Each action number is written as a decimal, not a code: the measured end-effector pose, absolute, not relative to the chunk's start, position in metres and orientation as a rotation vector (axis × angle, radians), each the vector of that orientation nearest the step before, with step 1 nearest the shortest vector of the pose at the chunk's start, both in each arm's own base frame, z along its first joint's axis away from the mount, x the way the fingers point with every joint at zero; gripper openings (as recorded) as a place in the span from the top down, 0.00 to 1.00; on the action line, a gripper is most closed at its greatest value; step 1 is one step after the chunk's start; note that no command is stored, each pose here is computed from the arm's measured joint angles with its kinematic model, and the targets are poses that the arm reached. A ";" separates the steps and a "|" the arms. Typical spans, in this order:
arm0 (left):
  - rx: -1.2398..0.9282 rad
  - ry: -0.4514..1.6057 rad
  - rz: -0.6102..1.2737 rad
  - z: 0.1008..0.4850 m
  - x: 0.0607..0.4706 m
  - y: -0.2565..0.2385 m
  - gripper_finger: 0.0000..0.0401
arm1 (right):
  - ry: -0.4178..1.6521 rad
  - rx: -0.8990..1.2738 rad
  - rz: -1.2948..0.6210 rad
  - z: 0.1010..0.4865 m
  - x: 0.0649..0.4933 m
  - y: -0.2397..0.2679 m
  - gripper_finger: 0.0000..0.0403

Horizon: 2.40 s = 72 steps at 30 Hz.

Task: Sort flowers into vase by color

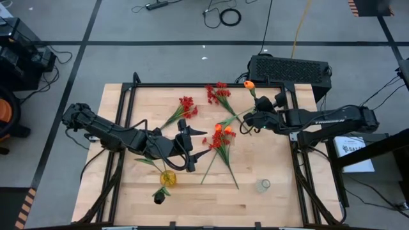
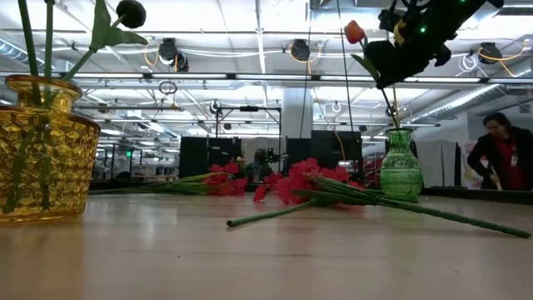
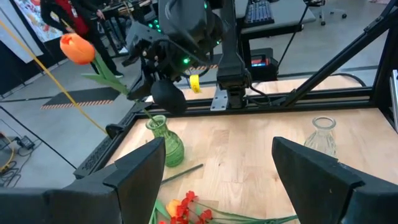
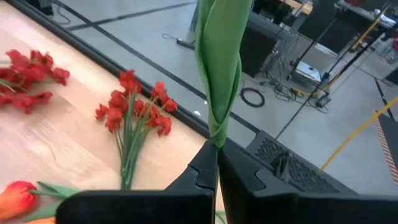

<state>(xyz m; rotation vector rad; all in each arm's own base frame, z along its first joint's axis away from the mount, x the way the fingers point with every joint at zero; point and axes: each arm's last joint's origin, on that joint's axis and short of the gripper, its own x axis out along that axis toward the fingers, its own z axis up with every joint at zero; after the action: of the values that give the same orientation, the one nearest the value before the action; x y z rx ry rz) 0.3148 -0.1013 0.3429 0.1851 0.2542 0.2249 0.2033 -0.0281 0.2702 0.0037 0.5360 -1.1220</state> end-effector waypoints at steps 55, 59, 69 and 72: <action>0.186 0.476 0.257 0.322 0.358 -0.086 0.25 | 0.358 0.155 -0.411 0.321 0.161 0.075 0.40; 0.185 0.561 0.201 0.317 0.367 -0.079 0.25 | 0.364 0.129 -0.414 0.316 0.165 0.086 0.40; 0.172 0.658 -0.069 0.311 0.367 -0.081 0.25 | 0.334 0.157 -0.389 0.320 0.161 0.088 0.40; 0.185 0.698 -0.082 0.311 0.361 -0.083 0.25 | 0.337 0.168 -0.358 0.321 0.161 0.090 0.40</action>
<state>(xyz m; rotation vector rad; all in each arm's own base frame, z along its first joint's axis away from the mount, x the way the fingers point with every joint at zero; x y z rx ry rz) 0.3613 -0.0828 0.3109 0.1846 0.6976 -0.0821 0.1607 0.0897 0.3209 0.1684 0.3374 -0.3584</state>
